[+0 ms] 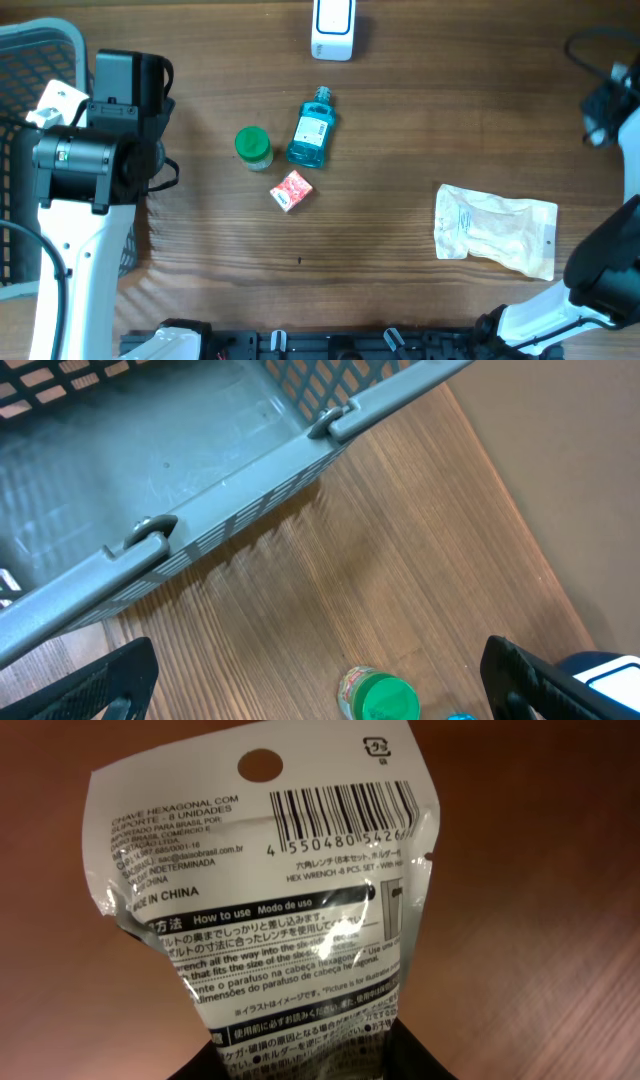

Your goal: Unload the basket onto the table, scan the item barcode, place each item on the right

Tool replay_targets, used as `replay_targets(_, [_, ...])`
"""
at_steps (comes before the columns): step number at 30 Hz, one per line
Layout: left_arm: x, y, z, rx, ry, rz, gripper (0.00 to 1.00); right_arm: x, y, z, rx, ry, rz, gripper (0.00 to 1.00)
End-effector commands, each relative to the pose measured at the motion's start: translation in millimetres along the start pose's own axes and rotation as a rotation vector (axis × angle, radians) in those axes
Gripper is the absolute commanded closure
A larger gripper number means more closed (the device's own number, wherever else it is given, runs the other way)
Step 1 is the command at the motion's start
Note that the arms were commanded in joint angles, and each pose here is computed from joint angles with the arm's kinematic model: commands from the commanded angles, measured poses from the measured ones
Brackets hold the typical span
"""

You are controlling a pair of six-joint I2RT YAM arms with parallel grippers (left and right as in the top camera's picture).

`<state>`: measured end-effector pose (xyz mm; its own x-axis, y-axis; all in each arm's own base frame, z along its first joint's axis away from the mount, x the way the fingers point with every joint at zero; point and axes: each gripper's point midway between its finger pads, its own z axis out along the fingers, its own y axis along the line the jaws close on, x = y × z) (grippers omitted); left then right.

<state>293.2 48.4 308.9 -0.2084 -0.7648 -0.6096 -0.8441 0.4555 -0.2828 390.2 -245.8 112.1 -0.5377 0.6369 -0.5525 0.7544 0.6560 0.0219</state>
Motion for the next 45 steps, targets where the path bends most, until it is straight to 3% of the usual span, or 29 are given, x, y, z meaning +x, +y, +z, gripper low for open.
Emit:
replay_targets(1, [-1, 1, 2, -0.007, -0.003, -0.012, 0.00, 29, -37, 24, 0.036, 0.048, 0.061, 0.96])
replay_targets(7, [-1, 1, 2, -0.007, -0.003, -0.012, 0.00, 38, -81, 40, 0.065, 0.059, 0.089, 0.95])
replay_targets(9, [-1, 1, 2, -0.007, -0.003, -0.012, 0.00, 40, -92, 44, 0.078, 0.068, 0.071, 0.91])
replay_targets(18, [-1, 1, 2, -0.007, -0.003, -0.012, 0.00, 49, -110, 80, 0.098, 0.089, 0.073, 0.85])
replay_targets(19, [-1, 1, 2, -0.007, -0.003, -0.012, 0.00, 46, -109, 80, 0.093, 0.079, 0.076, 0.76])
replay_targets(20, [-1, 1, 2, -0.007, -0.003, -0.012, 0.00, 45, -107, 80, 0.082, 0.073, 0.075, 0.49])
replay_targets(21, [-1, 1, 2, -0.007, -0.003, -0.012, 0.00, 43, -105, 80, 0.071, 0.069, 0.070, 0.05])
replay_targets(22, [-1, 1, 2, -0.007, -0.003, -0.012, 0.00, 41, -101, 80, 0.047, 0.068, 0.041, 0.00])
replay_targets(31, [-1, 1, 2, -0.007, -0.003, -0.012, 0.00, 0, -73, 30, -0.105, 0.047, 0.036, 0.00])
replay_targets(38, [-1, 1, 2, -0.007, -0.003, -0.012, 0.00, -46, -40, -98, -0.203, -0.144, -0.014, 0.00])
replay_targets(42, [-1, 0, 2, -0.006, -0.003, -0.012, 0.00, -37, -5, -180, -0.357, -0.230, -0.068, 0.00])
replay_targets(45, [-1, 0, 2, -0.006, -0.003, -0.012, 0.00, -11, 21, -226, -0.529, -0.208, -0.113, 0.00])
